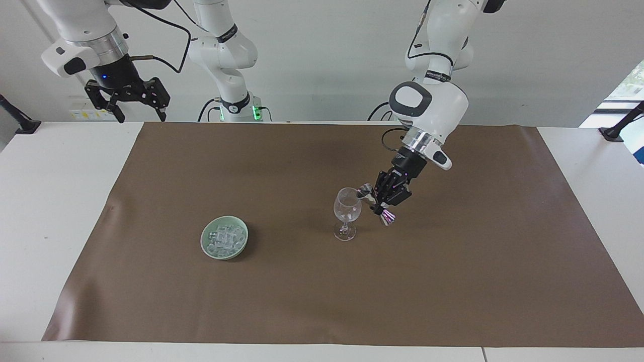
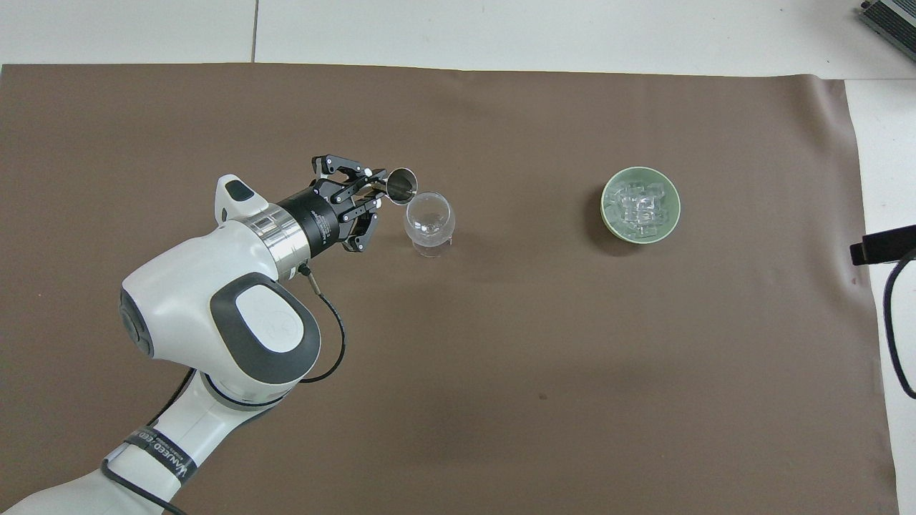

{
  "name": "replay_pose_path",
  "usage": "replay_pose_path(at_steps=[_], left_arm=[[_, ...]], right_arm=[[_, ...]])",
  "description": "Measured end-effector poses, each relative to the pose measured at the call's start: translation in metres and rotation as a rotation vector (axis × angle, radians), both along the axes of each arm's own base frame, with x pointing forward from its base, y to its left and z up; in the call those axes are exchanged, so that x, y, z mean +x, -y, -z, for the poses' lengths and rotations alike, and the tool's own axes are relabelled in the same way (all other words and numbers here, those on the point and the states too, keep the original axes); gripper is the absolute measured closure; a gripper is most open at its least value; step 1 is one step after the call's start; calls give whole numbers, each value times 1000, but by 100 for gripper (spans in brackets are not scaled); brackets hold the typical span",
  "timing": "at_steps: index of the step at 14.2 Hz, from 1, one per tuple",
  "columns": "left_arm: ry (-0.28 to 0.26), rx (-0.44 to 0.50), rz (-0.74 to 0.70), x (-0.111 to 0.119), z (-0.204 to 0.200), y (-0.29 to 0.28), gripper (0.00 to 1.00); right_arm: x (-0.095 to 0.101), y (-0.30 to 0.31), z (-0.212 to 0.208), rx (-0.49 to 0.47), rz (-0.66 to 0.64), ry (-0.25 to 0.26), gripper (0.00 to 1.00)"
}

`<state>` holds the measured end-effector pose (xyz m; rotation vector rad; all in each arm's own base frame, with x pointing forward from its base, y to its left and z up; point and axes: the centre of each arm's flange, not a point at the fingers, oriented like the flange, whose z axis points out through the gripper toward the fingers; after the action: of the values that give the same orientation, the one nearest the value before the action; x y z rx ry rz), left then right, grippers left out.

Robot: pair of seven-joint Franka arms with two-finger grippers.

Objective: Pour wine and add ice with both arms
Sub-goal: 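Tilt the silver cup over the clear cup with the left gripper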

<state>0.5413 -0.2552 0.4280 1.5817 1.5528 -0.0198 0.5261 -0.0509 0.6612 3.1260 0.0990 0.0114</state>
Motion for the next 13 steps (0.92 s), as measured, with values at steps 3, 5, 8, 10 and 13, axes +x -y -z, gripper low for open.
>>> replay_pose_path(at_steps=[3,5,8,10,13], left_arm=[[25,28,23,-1,1,0,78],[45,49,39,-2,2,0,78],[84,83,56,-5,1,3,78],[104,100,70,-6,0,5,78],[134,130,94,-7,0,5,78]], right_arm=[[0,0,0,0,0,0,0],[0,0,0,0,0,0,0],[0,0,0,0,0,0,0],[0,0,0,0,0,0,0],[0,0,0,0,0,0,0]])
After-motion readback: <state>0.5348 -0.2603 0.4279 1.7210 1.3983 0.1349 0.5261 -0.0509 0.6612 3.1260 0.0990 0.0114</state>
